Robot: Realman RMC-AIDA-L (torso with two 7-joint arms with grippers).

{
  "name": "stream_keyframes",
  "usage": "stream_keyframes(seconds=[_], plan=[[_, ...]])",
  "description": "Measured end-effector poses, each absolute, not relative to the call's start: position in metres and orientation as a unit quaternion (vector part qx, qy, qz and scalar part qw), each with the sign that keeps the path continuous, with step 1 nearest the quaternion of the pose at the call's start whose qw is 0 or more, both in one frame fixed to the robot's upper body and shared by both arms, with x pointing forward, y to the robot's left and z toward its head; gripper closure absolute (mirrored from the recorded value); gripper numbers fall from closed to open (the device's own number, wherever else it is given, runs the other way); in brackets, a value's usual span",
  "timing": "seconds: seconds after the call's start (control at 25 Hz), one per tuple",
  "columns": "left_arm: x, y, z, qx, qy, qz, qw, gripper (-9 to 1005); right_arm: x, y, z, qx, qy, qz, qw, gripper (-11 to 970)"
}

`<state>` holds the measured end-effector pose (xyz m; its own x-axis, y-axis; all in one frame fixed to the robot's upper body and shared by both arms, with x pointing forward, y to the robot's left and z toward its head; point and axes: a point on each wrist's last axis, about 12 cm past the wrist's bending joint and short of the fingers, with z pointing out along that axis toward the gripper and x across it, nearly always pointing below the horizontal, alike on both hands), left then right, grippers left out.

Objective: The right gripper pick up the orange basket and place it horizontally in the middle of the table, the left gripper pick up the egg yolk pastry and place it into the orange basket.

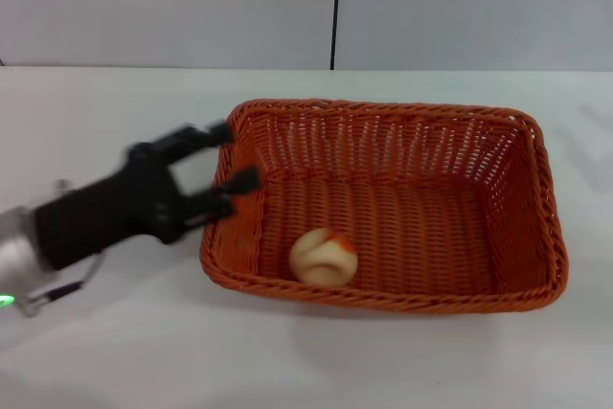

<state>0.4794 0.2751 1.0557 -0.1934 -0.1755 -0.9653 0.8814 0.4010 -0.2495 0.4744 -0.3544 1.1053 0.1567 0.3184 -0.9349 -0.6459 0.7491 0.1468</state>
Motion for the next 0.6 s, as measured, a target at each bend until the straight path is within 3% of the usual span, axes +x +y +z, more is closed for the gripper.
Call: stream_keyframes(seconds=[0.04, 0.08, 0.28, 0.4, 0.6], plan=[[0.479, 0.275, 1.056, 0.287, 0.616, -0.466, 0.567, 355, 0.474, -0.354, 1.105, -0.145, 0.563, 0.323, 0.746, 364], [0.472, 0.297, 1.054, 0.251, 0.630, -0.427, 0.598, 337, 0.471, -0.359, 1.103, -0.135, 0.566, 0.316, 0.749, 364], [0.447, 0.348, 1.052, 0.159, 0.651, -0.332, 0.664, 244, 0.460, -0.368, 1.095, -0.107, 0.574, 0.300, 0.754, 364], [0.431, 0.366, 1.049, 0.122, 0.655, -0.283, 0.690, 189, 0.454, -0.368, 1.088, -0.099, 0.573, 0.285, 0.762, 364], [0.404, 0.384, 1.041, 0.070, 0.654, -0.215, 0.722, 188, 0.449, -0.368, 1.080, -0.082, 0.572, 0.271, 0.770, 364]])
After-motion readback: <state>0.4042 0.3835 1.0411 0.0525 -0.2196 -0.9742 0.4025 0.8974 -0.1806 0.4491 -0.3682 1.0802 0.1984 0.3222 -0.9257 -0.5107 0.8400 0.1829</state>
